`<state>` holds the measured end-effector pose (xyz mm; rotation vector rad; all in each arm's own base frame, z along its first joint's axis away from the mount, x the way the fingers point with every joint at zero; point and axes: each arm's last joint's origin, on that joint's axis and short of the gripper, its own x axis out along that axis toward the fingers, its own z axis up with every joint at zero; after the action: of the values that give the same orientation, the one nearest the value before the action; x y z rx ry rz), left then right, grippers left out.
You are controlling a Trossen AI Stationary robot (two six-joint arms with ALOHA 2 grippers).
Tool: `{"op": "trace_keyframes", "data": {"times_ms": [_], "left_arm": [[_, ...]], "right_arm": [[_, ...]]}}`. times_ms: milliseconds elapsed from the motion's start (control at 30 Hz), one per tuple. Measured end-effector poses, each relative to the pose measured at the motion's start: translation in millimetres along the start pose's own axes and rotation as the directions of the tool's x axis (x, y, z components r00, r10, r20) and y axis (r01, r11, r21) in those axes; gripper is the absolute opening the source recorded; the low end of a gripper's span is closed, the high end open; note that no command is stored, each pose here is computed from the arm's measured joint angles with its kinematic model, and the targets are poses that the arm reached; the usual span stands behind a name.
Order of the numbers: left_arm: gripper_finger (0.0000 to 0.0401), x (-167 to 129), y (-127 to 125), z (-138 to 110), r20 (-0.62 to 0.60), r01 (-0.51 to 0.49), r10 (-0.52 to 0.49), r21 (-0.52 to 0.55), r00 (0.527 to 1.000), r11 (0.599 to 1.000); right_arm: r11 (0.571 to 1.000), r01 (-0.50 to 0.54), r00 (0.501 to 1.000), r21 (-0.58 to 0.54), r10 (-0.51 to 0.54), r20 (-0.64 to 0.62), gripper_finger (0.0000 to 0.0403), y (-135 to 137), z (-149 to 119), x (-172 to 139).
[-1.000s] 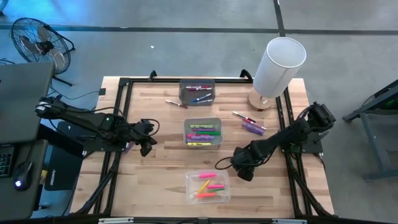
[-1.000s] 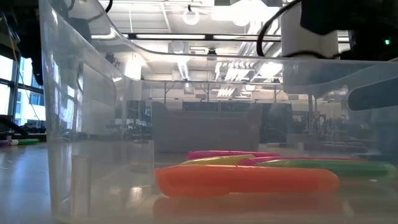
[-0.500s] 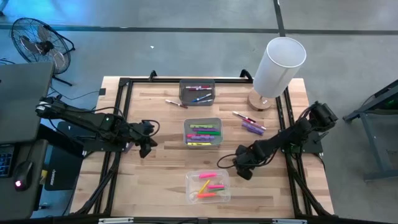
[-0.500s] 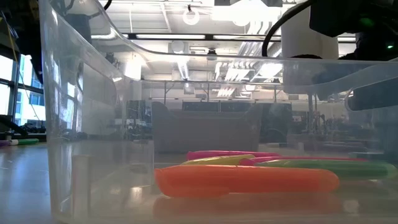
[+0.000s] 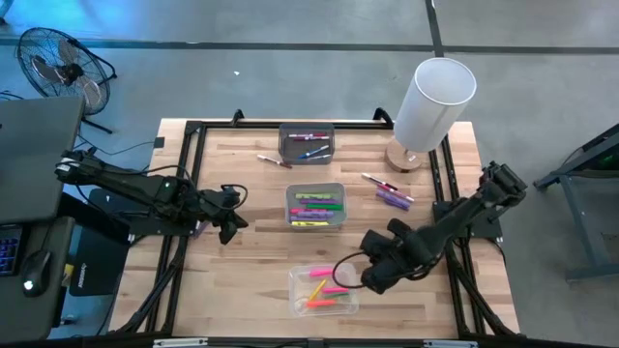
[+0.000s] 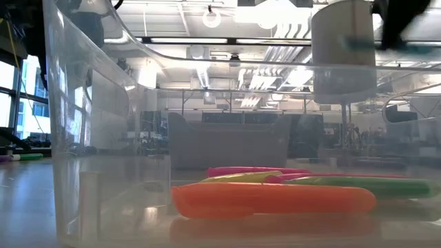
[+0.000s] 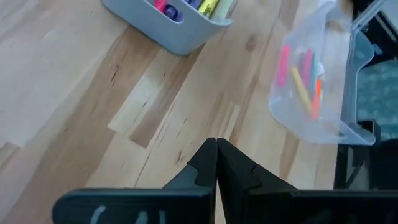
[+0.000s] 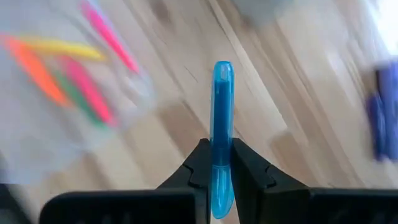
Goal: Pick & Place Markers
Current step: Put the blue pen into the transparent bin, then put the green marker pen into the black bin
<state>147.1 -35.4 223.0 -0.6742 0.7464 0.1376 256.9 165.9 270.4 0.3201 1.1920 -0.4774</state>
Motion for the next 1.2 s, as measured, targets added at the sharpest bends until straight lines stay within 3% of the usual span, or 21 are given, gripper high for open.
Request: {"op": "trace_keyframes", "data": {"times_ms": [200,433,567,767,1000,1200], "left_arm": [[0.0,6.0,-0.3,-0.3,-0.02,-0.021,0.02,-0.091,1.0,0.996],[0.0,15.9,0.1,-1.8,-0.059,-0.064,0.054,-0.183,0.997,0.981],[0.0,18.8,-1.4,-0.8,-0.053,-0.058,0.047,-0.224,0.998,0.973],[0.0,18.7,-5.8,3.2,-0.013,-0.005,0.002,-0.246,1.0,0.969],[0.0,18.7,-6.1,3.5,-0.01,-0.001,-0.001,-0.247,1.0,0.969],[0.0,18.7,-6.6,2.9,-0.03,0.01,-0.02,-0.286,0.999,0.958]], "right_arm": [[0.994,-0.084,0.984,-0.064,0.093,0.155,0.0026,34.8,23.5,-31.6],[0.97,-0.083,0.983,-0.229,0.118,0.141,0.0027,97.3,43.1,-3.4],[0.955,-0.113,0.991,-0.273,0.127,0.035,0.0054,116.5,45.3,25.3],[0.951,-0.123,0.992,-0.282,0.117,-0.038,0.0102,119.0,39.9,43.0],[0.948,-0.12,0.991,-0.296,0.132,0.019,0.0116,116.0,35.7,22.4],[0.952,0.052,0.995,-0.301,-0.024,0.095,0.0102,96.8,12.1,-10.3]]}}
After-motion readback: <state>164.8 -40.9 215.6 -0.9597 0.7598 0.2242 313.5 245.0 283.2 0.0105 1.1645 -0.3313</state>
